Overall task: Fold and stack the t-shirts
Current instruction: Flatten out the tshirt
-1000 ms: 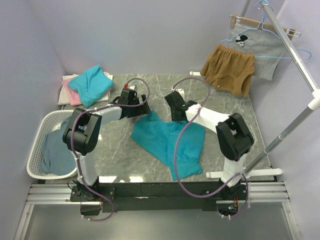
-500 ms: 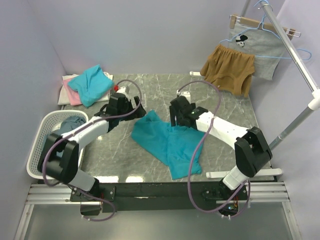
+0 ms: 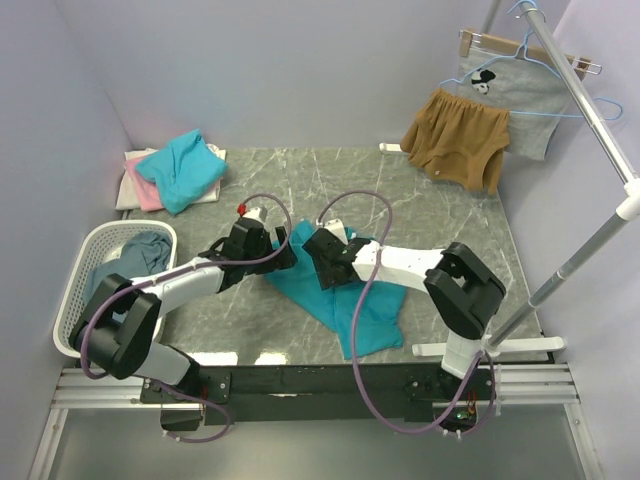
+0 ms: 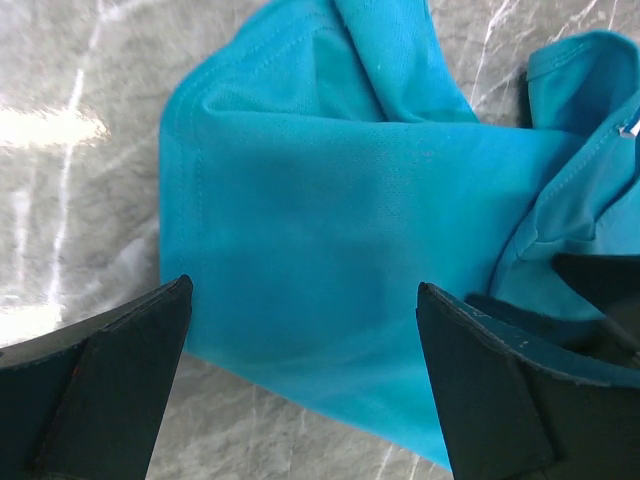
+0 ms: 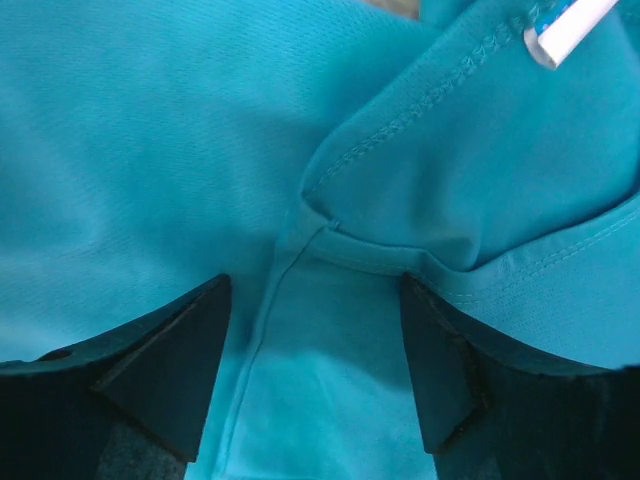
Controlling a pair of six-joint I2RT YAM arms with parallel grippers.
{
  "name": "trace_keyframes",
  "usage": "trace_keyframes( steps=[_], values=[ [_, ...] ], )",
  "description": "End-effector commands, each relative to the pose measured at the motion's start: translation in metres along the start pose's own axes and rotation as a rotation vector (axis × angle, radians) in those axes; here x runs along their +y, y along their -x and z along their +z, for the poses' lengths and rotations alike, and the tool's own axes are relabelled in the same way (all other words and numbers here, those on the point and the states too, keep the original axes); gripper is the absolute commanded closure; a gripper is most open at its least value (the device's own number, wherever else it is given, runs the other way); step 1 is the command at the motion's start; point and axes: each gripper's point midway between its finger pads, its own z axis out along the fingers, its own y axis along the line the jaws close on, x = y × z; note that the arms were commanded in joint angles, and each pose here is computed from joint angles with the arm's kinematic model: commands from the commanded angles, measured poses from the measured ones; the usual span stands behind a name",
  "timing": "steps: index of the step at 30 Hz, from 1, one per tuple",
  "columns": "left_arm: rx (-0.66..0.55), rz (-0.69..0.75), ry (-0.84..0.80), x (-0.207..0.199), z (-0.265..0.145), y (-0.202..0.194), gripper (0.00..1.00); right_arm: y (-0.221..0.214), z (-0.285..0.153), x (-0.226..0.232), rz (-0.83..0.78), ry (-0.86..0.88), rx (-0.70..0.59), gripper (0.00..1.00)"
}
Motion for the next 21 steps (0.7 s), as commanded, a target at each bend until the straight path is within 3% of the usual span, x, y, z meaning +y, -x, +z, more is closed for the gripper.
trace_keyframes(
  steps=[1,2,5,6,9,12,13,14,18,21],
  values=[
    [-0.066,-0.023,-0.020,-0.008,-0.002,0.007,0.01,0.010,0.007,-0.005,0.037,-0.064,-0.023,0.28],
    [-0.066,-0.026,-0.017,-0.007,-0.003,0.007,0.01,0.011,0.009,-0.006,0.038,-0.075,-0.023,0.31],
    [-0.058,-0.021,-0.006,-0.005,-0.002,0.002,0.01,0.011,0.010,-0.008,0.034,-0.099,-0.025,0.54],
    [-0.059,-0.021,-0.007,-0.006,-0.002,0.003,0.00,0.015,0.006,-0.009,0.039,-0.094,-0.038,0.71],
    [-0.066,-0.017,-0.002,-0.007,-0.005,0.006,0.01,0.032,-0.018,-0.016,0.064,-0.095,-0.101,1.00],
    [-0.076,-0.009,-0.007,-0.010,-0.009,0.010,0.00,0.051,-0.049,-0.025,0.085,-0.073,-0.176,1.00],
    [-0.087,-0.008,-0.016,-0.012,-0.012,0.014,0.01,0.053,-0.056,-0.026,0.082,-0.063,-0.189,0.97],
    [-0.089,-0.008,-0.016,-0.012,-0.014,0.014,0.01,0.058,-0.066,-0.029,0.091,-0.049,-0.210,0.87],
    [-0.101,-0.007,-0.033,-0.019,-0.018,0.018,0.01,0.060,-0.074,-0.033,0.080,-0.051,-0.217,0.82],
    [-0.101,-0.004,-0.038,-0.021,-0.019,0.018,0.01,0.054,-0.066,-0.032,0.066,-0.060,-0.192,0.87]
  ],
)
